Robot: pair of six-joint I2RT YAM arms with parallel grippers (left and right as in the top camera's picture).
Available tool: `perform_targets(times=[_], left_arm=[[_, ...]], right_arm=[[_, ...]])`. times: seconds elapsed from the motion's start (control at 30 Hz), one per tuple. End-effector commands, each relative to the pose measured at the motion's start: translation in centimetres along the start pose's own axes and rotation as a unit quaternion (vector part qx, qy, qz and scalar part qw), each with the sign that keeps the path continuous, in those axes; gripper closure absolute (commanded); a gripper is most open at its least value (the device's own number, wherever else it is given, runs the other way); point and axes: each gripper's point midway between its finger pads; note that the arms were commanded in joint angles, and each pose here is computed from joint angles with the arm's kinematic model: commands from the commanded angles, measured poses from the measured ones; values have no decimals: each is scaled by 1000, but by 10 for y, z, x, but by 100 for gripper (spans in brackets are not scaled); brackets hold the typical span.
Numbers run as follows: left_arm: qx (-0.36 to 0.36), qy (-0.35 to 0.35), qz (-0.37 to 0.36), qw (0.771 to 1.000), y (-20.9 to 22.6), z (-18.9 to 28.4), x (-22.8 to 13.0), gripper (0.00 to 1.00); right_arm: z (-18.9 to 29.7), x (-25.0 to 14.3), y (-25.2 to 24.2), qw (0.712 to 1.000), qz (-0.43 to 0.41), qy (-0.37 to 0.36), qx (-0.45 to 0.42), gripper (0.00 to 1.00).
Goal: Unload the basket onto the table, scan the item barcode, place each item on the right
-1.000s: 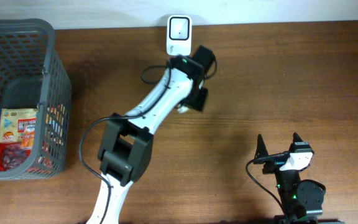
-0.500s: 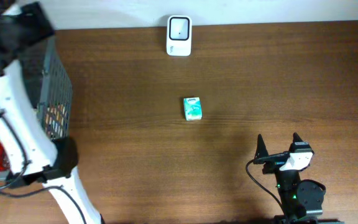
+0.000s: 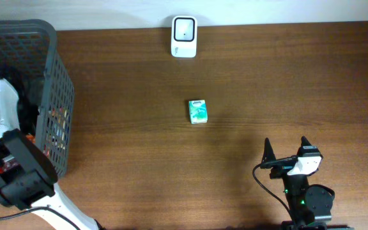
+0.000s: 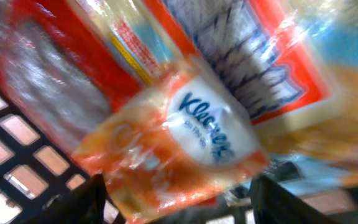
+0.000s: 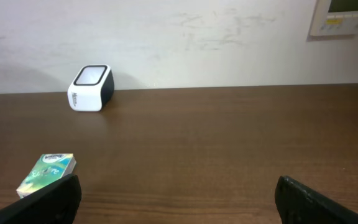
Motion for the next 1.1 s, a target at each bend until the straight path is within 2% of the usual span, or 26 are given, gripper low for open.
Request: perform_targets(times=[0.0,0.03,0.1,0.13,0.2,0.23,0.33,0.37,0.4,0.43,0.53,0.57,0.6,0.63,0.73,0.87,0.93,1.0,1.07], left_arm=[[0,4,0,1000,-4,-25,-8,32],[-9,-7,-16,1000,-9,-27,-3,34],[-16,-17,-19,1000,-12,-26,2,72],[-16,-16,-19,1000,-12,-25,2,87],[-21,-23,-17,999,-12,-8,8,100],[-37,-33,-13,999,-13,20,16,100],[-152,-71,-2,986,-24,124,29,100],[-243,-110,-2,964,-27,192,28,100],[-297,-138,-10,945,-29,230,25,100],[-362,-193,-34,912,-27,284,17,100],[-420,-283,-61,860,-16,360,-18,100],[-415,-290,-62,860,-15,362,-21,100],[-380,-308,-41,871,-7,357,-15,100],[-331,-318,10,888,9,344,-4,100],[-322,-307,-6,895,4,336,-5,100],[-347,-293,-25,891,-8,339,-15,100],[-341,-319,-74,881,-18,347,-19,100],[-331,-325,-67,883,-16,346,-17,100],[-396,-279,-120,867,-37,353,-42,100]], right_arm=[[0,-3,-2,1000,-4,2,-5,2],[0,-3,-2,1000,-4,2,-5,1],[0,-3,-2,1000,-4,2,-5,1],[0,-3,-2,1000,-4,2,-5,1],[0,-3,-2,1000,-4,2,-5,1],[0,-3,-2,1000,-4,2,-5,1],[0,-3,-2,1000,-4,2,-5,2],[0,-3,-2,1000,-4,2,-5,1],[0,-3,-2,1000,-4,2,-5,1],[0,-3,-2,1000,-4,2,-5,1],[0,-3,-2,1000,-4,2,-5,1],[0,-3,-2,1000,-4,2,-5,1],[0,-3,-2,1000,-4,2,-5,1],[0,-3,-2,1000,-4,2,-5,1],[0,-3,-2,1000,-4,2,-5,1],[0,-3,-2,1000,-4,2,-5,1],[0,-3,-2,1000,-4,2,-5,1],[0,-3,-2,1000,-4,2,-5,1],[0,-3,-2,1000,-4,2,-5,1]])
Point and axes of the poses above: each gripper's point midway between its finger pads, its own z axis back along the fingers, its own y axis along the line the jaws close on, x = y × z, and after that the axes turned 11 degrees about z, right-handed
